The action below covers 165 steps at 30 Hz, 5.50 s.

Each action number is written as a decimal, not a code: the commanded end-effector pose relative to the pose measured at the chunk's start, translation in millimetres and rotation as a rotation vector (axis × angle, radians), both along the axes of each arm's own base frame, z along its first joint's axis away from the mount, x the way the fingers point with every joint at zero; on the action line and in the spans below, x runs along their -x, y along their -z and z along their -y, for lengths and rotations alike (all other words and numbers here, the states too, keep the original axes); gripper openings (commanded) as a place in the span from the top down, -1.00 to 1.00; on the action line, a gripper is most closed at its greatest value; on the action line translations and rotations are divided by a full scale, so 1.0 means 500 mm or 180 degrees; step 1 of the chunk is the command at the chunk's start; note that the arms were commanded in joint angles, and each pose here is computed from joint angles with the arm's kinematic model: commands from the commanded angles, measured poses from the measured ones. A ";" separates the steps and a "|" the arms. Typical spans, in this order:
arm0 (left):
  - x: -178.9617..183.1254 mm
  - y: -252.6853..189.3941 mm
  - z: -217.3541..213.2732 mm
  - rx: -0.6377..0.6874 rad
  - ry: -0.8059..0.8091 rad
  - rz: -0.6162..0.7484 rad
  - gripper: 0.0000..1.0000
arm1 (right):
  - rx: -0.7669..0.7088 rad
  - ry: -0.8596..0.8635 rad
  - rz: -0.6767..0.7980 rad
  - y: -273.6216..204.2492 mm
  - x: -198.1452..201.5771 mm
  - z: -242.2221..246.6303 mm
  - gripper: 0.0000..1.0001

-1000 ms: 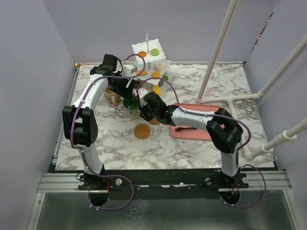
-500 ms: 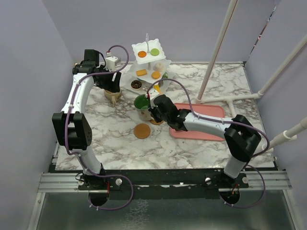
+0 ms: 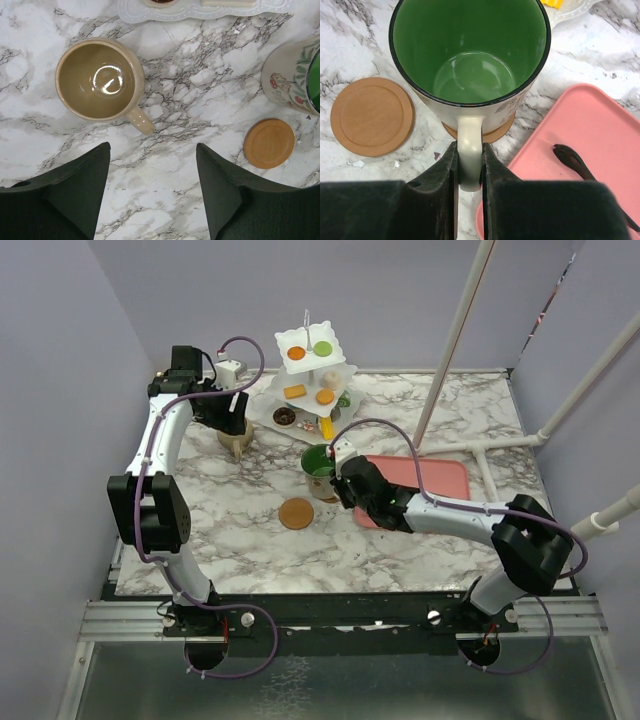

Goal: Serve the afternoon tea

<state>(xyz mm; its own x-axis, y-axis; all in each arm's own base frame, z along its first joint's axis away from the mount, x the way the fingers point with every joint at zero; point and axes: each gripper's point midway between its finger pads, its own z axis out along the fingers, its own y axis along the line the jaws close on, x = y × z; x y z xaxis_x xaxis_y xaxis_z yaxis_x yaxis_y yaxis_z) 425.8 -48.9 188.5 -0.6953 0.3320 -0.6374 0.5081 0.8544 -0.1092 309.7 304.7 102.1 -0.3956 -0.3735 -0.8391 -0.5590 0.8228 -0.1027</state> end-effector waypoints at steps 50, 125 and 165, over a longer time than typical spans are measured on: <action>-0.102 0.074 -0.101 -0.0402 -0.0319 -0.0019 -0.37 | -0.0873 0.0718 0.0558 -0.059 0.024 0.095 0.99; -0.048 0.016 -0.097 -0.0454 -0.0143 0.0184 -0.37 | 0.0034 -0.0018 -0.0842 0.021 0.068 -0.013 0.99; -0.053 -0.030 -0.098 -0.0468 -0.0172 0.0350 -0.38 | -0.0407 0.0307 -0.0659 0.103 0.166 0.040 0.99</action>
